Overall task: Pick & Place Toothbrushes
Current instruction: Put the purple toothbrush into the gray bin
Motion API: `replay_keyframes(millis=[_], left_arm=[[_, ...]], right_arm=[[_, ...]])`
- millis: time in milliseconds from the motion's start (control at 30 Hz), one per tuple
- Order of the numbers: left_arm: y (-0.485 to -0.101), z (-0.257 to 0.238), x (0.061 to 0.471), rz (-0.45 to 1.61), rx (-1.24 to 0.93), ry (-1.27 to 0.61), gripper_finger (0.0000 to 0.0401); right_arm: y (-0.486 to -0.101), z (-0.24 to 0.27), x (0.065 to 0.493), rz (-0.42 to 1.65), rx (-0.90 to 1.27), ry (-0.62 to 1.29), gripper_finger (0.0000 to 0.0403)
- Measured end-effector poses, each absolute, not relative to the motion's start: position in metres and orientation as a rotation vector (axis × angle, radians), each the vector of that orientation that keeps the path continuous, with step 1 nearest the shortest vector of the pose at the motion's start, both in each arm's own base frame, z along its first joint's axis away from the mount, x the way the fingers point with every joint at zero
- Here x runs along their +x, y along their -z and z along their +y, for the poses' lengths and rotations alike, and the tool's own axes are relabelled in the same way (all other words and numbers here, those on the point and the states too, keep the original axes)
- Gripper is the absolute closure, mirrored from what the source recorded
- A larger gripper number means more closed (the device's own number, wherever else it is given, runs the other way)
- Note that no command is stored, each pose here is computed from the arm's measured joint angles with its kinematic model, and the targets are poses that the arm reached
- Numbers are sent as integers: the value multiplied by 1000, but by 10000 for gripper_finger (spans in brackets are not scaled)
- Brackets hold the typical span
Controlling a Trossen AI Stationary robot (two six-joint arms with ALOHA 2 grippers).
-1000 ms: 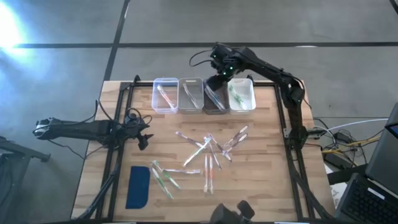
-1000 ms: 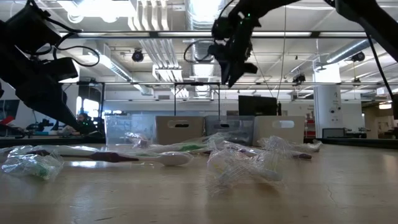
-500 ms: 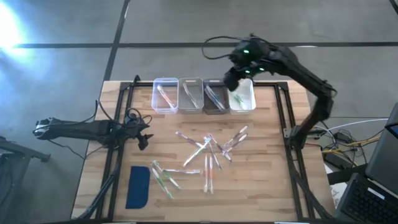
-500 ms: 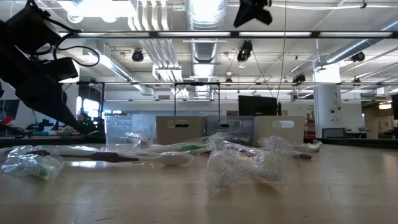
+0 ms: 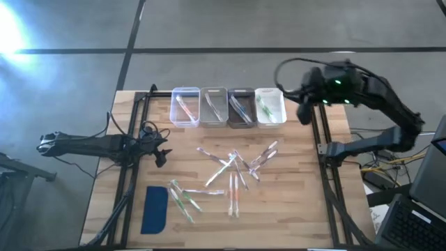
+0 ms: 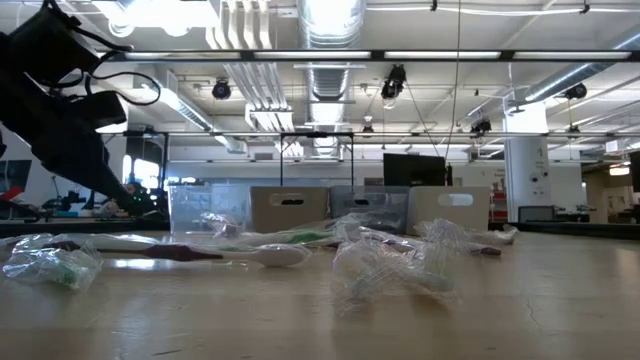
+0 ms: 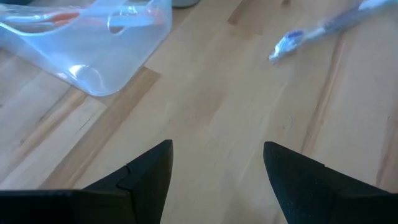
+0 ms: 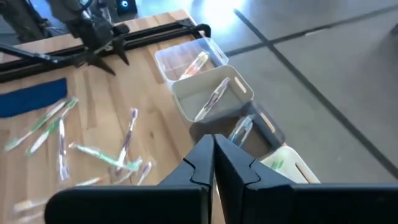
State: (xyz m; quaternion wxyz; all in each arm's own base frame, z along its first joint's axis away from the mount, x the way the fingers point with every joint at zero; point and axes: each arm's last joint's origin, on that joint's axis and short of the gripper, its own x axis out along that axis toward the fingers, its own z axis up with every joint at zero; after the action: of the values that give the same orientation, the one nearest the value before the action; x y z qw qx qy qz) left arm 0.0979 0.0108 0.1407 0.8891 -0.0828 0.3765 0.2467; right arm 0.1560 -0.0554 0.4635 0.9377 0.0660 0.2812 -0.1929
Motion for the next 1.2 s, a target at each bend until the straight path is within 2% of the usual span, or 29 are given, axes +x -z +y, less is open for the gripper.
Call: replay_keyframes(millis=[200, 500, 933, 1200], left_arm=[[-143, 11, 101, 738, -210, -521, 144], [-145, 11, 102, 682, -318, -566, 144], [-149, 12, 105, 594, -387, -618, 144], [-156, 12, 112, 476, -475, -610, 144]], right_arm=[[-450, -40, 110, 560, 121, 392, 394], [-428, -27, 73, 541, 17, 365, 394], [-393, -21, 56, 566, 44, 367, 394], [-373, -22, 60, 625, 55, 364, 394]])
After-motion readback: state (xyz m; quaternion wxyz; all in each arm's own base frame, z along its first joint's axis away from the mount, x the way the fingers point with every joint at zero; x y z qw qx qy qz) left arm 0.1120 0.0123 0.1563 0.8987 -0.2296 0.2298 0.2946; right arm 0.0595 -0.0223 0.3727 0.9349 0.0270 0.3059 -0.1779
